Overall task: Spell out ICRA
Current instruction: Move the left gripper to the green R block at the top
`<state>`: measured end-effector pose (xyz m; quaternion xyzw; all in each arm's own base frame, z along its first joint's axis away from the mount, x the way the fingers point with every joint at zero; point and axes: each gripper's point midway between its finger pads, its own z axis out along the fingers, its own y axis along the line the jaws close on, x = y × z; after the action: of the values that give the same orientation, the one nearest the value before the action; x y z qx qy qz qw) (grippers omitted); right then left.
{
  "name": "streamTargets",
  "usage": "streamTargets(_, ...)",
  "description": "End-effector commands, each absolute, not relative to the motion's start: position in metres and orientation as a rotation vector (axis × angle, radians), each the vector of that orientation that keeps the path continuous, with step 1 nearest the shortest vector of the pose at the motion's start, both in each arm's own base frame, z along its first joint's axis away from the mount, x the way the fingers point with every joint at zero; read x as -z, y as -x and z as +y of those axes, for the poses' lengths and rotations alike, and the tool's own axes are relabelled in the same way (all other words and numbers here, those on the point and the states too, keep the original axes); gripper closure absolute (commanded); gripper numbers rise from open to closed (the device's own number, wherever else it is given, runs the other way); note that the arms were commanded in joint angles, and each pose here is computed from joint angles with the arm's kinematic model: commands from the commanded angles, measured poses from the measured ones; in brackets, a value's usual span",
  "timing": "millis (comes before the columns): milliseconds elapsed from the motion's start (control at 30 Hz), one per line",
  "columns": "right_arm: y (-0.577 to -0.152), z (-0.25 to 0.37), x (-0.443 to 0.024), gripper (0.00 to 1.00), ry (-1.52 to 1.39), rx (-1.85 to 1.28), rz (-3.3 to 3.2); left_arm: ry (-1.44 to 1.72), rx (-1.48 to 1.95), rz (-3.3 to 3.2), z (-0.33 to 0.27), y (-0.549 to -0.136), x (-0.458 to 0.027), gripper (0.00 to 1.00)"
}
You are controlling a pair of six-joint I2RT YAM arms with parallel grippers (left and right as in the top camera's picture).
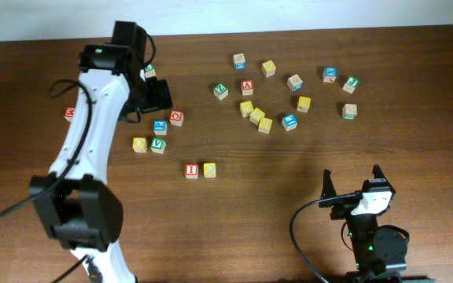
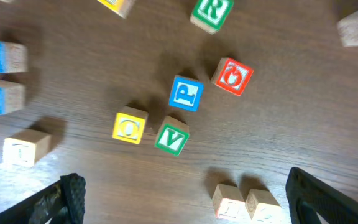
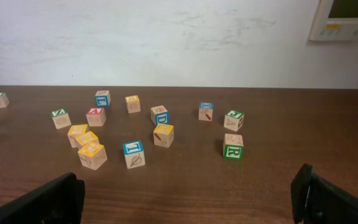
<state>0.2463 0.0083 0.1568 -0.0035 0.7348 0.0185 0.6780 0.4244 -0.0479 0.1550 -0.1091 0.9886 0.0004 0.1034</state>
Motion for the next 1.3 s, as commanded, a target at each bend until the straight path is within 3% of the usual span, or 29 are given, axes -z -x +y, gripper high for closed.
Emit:
streamTargets(0,-0.246,0.006,-0.154,0.02,-0.001,-0.031,1.656,0.297,0.131,2.967,-0.070,-0.441,-0.116,0.05)
streamTargets(133,-0.246,0.006,-0.154,0.02,-0.001,-0.031,1.656,0.072,0.158,2.870,-0.098,-0.471,-0.110,0.07)
streamTargets(233,-0.246,0.006,-0.154,0.02,-0.001,-0.031,1.656,0.162,0.045,2.850,-0.084,-0.475,-0.108,0.20)
streamTargets(333,-0.246,0.006,-0.154,0.02,-0.001,-0.031,1.656,0.369,0.014,2.870,-0.060,-0.468,-0.099,0.18)
streamTargets(433,-0.246,0.006,-0.154,0.02,-0.001,-0.031,1.656,0.399,0.011,2.865,-0.050,-0.470,-0.098,0.06)
streamTargets(533,-0.246,0.006,-0.154,0.02,-0.001,-0.031,1.656,0.069,0.001,2.738,-0.054,-0.508,-0.107,0.14)
streamTargets(633,-0.246,0.006,-0.154,0.02,-0.001,-0.031,1.656,0.032,-0.063,2.653,-0.046,-0.538,-0.094,0.13)
streamTargets(700,-0.246,0.006,-0.154,0.02,-0.001,-0.031,1.656,0.035,-0.057,2.617,-0.047,-0.559,-0.068,0.25)
streamTargets(867,-0.246,0.006,-0.154,0.02,-0.001,-0.031,1.656,0.009,-0.059,2.694,-0.049,-0.557,-0.019,0.32)
streamTargets(1033,-0.246,0.006,-0.154,0.02,-0.001,-0.031,1.656,-0.107,-0.022,2.714,-0.057,-0.553,-0.016,0.46)
streamTargets(1233,-0.246,0.006,-0.154,0.01,-0.001,-0.031,1.656,-0.112,-0.030,2.775,-0.055,-0.539,-0.010,0.47)
streamTargets(1267,-0.246,0.006,-0.154,0.02,-0.001,-0.031,1.656,-0.110,-0.029,2.768,-0.055,-0.540,-0.011,0.55)
